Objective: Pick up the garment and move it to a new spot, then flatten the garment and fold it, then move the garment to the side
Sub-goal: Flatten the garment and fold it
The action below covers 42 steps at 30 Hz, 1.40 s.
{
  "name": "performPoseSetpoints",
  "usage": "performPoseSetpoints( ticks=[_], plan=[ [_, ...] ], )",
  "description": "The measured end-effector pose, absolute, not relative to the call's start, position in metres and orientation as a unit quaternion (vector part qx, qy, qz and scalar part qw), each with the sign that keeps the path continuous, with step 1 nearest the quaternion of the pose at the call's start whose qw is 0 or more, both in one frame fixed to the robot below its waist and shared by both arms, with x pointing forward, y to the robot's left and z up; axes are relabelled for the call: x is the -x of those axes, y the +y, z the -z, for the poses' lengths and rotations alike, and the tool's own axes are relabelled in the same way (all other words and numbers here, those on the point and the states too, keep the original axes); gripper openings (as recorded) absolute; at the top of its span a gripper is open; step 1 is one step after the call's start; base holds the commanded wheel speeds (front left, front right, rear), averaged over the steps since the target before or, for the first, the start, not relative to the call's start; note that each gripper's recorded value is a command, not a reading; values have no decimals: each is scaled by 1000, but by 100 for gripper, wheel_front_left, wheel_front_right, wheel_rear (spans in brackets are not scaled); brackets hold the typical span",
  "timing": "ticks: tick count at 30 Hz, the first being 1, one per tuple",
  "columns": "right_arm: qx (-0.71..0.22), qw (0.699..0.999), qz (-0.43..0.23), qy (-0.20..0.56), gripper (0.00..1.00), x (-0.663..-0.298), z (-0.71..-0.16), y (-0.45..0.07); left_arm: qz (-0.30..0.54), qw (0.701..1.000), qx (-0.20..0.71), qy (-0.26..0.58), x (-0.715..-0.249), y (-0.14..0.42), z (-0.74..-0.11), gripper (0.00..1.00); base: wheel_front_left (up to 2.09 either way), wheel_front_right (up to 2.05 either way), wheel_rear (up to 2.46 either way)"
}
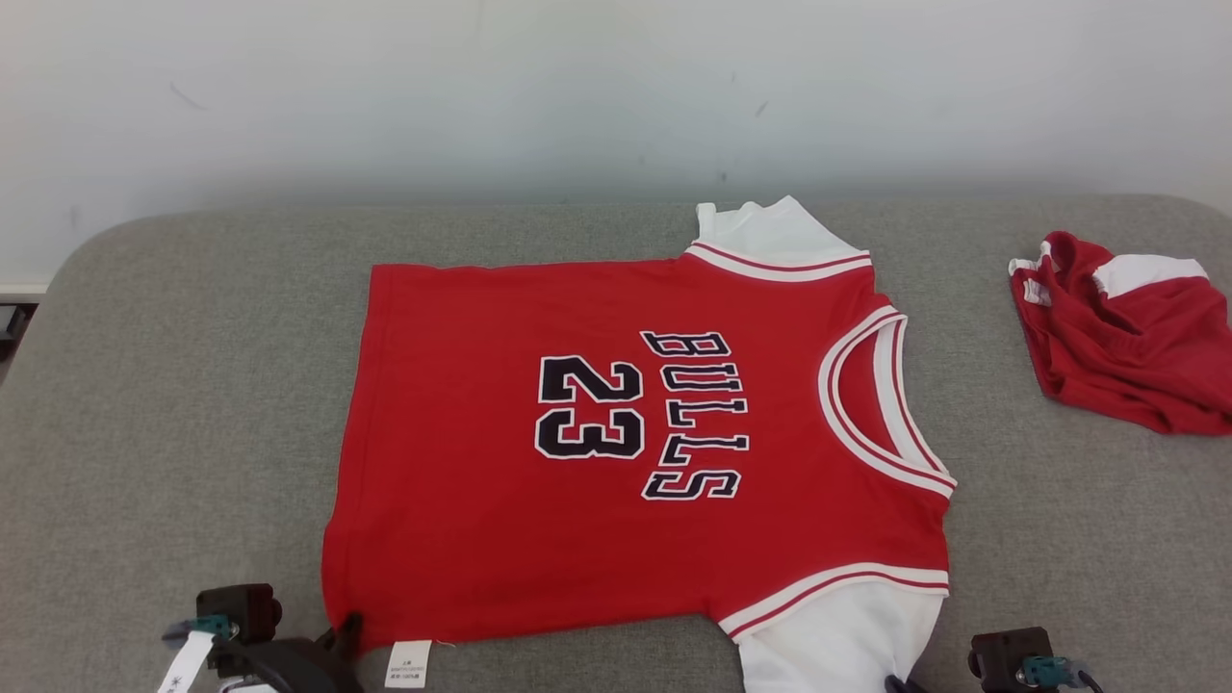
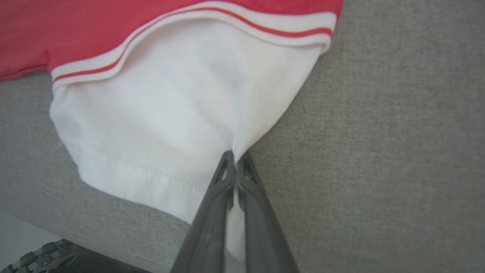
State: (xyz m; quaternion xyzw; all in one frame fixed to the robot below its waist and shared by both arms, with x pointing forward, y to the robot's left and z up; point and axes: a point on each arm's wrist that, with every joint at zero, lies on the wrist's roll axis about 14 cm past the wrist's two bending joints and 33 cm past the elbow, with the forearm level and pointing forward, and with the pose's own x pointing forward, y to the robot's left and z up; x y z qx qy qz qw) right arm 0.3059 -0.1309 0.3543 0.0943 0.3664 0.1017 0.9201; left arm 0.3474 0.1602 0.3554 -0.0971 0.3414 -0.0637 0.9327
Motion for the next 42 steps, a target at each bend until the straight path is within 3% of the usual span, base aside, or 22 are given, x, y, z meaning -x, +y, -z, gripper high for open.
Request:
performPoseSetpoints(
  ticks=[11, 25, 36, 42],
  plan=[
    [-127, 933, -62, 330, 0, -319, -372, -166, 75, 944, 79, 313, -353, 162, -366, 0, 0, 0, 0],
    [-140, 950, -114, 255, 0, -353, -433, -170, 101, 957, 35, 270, -371, 166, -396, 0, 0, 0, 0],
    [-91, 951, -148, 257, 0, -405, -472, -170, 120, 952, 24, 281, -417, 165, -430, 0, 0, 0, 0],
    [-77, 934, -158, 313, 0, -428, -466, -165, 124, 937, 11, 327, -436, 166, -429, 0, 0, 0, 0]
  ],
)
